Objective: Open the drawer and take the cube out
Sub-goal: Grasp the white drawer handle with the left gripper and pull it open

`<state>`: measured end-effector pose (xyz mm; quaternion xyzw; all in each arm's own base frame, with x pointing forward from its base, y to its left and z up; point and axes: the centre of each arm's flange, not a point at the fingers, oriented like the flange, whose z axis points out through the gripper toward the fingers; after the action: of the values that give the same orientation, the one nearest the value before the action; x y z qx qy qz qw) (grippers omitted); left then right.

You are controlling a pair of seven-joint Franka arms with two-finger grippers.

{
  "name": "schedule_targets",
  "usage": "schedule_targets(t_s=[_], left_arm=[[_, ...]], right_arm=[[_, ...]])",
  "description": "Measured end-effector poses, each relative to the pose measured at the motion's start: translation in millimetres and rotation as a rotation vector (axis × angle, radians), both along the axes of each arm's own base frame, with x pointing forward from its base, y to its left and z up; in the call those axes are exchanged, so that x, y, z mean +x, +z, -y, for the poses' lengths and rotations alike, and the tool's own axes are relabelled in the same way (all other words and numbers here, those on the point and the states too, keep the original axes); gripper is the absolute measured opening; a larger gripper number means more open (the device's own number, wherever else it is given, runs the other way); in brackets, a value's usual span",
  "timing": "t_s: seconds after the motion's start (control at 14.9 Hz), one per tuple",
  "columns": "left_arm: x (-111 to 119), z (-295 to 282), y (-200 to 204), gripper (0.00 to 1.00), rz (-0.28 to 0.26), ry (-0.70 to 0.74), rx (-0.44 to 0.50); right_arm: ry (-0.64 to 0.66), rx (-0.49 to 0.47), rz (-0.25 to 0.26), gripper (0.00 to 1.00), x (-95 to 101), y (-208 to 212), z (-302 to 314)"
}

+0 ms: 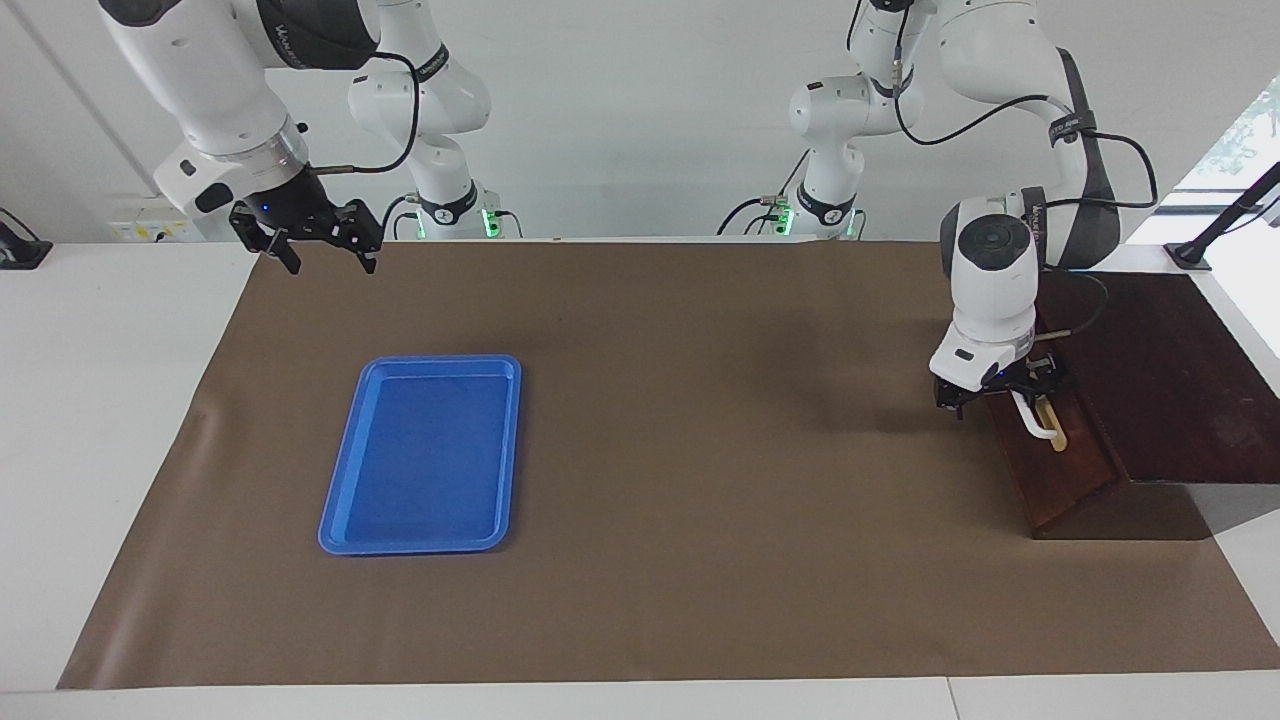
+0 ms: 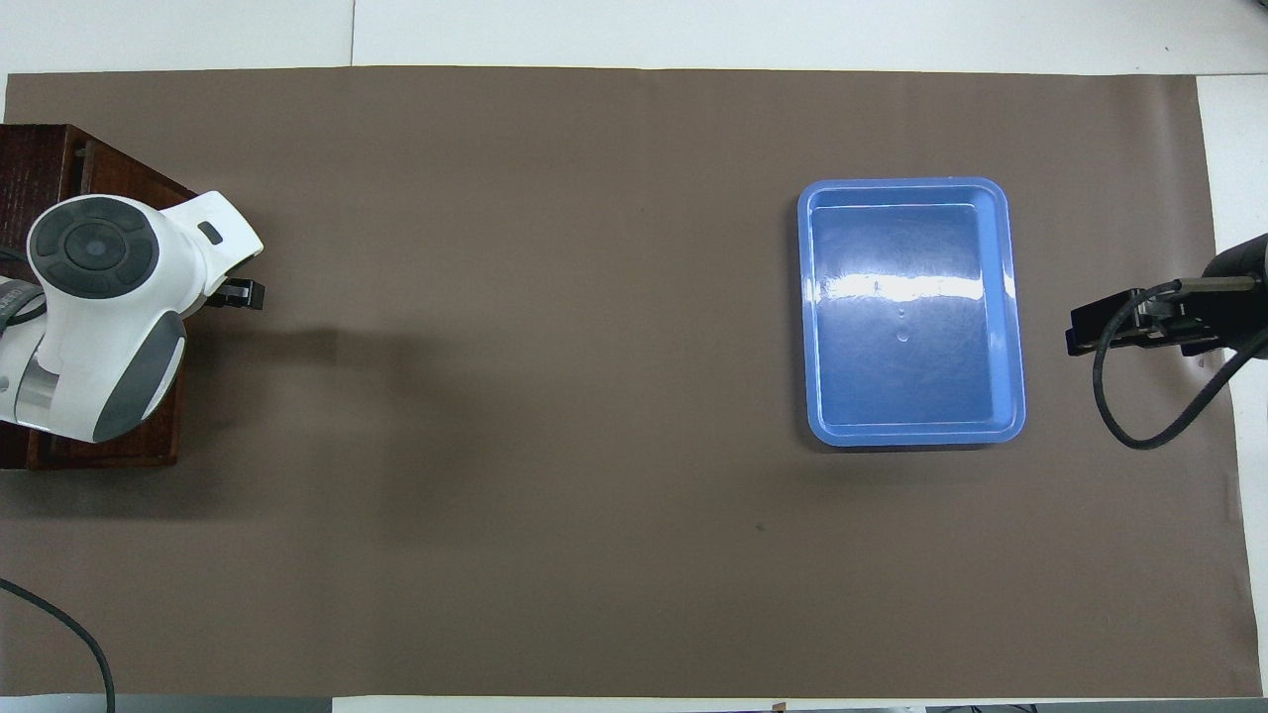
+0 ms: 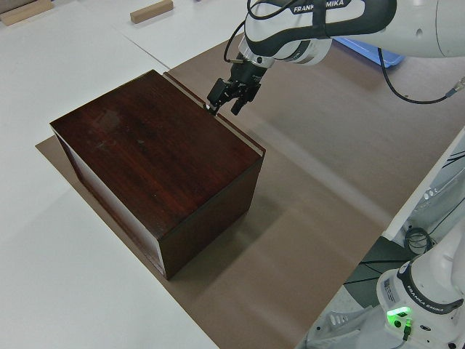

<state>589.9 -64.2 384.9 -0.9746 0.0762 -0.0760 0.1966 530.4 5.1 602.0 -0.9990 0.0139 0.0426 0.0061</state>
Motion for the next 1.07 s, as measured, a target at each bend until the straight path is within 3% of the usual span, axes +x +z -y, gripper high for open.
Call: schedule_targets(t_s=[0.54, 1.07], left_arm=[[-5.6, 85.8, 7.3, 1.00, 0.015, 0.085, -0.171], [-12.3, 123.8, 13.8, 1.00, -0.023, 0.140, -0.198]], right_arm=[[0.000, 0.000, 0.000, 1.00, 0.0, 0.0, 0.0], [0.000, 0.000, 0.000, 1.00, 0.0, 0.0, 0.0]])
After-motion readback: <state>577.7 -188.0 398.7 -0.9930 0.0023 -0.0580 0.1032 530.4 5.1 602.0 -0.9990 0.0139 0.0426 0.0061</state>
